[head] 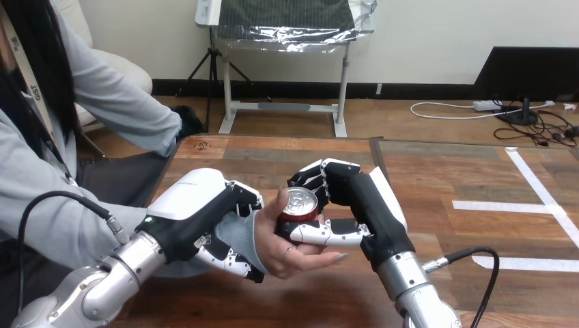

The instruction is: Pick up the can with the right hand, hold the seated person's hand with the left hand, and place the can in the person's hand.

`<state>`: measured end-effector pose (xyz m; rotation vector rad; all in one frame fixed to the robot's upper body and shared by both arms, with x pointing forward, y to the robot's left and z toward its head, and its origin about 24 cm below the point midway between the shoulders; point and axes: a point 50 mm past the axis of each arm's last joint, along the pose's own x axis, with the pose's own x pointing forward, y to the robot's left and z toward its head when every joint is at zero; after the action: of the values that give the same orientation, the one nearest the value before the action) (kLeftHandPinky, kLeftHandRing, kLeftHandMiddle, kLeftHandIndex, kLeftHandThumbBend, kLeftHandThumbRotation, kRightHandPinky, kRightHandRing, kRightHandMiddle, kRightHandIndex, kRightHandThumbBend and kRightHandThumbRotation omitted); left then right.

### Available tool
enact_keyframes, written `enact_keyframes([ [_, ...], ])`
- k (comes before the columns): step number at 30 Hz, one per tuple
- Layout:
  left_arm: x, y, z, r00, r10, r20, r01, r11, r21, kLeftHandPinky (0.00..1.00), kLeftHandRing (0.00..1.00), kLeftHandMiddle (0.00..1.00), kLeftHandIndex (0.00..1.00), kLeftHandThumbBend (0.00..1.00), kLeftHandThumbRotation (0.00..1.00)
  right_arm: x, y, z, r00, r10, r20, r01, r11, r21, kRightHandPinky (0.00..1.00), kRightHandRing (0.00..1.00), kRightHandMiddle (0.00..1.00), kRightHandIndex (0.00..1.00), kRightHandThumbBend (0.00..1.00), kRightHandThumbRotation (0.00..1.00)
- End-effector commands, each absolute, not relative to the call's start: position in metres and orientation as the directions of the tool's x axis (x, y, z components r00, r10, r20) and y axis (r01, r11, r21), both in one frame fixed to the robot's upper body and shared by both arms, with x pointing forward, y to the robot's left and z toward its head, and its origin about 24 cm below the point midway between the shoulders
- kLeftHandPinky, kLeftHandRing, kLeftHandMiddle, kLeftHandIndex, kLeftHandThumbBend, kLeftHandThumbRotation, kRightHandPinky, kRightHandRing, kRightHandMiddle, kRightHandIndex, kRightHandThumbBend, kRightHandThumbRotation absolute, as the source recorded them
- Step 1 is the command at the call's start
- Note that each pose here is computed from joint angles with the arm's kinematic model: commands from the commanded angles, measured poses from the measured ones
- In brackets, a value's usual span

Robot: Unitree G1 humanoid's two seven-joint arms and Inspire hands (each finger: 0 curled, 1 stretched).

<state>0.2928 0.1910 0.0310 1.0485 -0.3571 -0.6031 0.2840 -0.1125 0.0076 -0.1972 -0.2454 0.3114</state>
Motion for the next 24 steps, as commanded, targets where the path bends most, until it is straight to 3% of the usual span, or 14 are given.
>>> enact_keyframes([
  [1,0.3127,0.1702,0.0687,0.739,-0.649,0.182,0.179,0.450,0.875,0.28,0.32,0.38,0.42,0.88,0.23,0.2959,-0.1090,0.0355,0.889,0.325,0.322,-0.257,0.937,-0.236,0.33,0.37,0.44,0.49,0.81,0.00],
  [24,0.3127,0.1712,0.0687,0.737,-0.651,0.181,0.183,0.450,0.874,0.28,0.32,0.38,0.42,0.90,0.21,0.2984,-0.1104,0.0392,0.887,0.325,0.327,-0.252,0.936,-0.247,0.34,0.38,0.44,0.49,0.80,0.00],
])
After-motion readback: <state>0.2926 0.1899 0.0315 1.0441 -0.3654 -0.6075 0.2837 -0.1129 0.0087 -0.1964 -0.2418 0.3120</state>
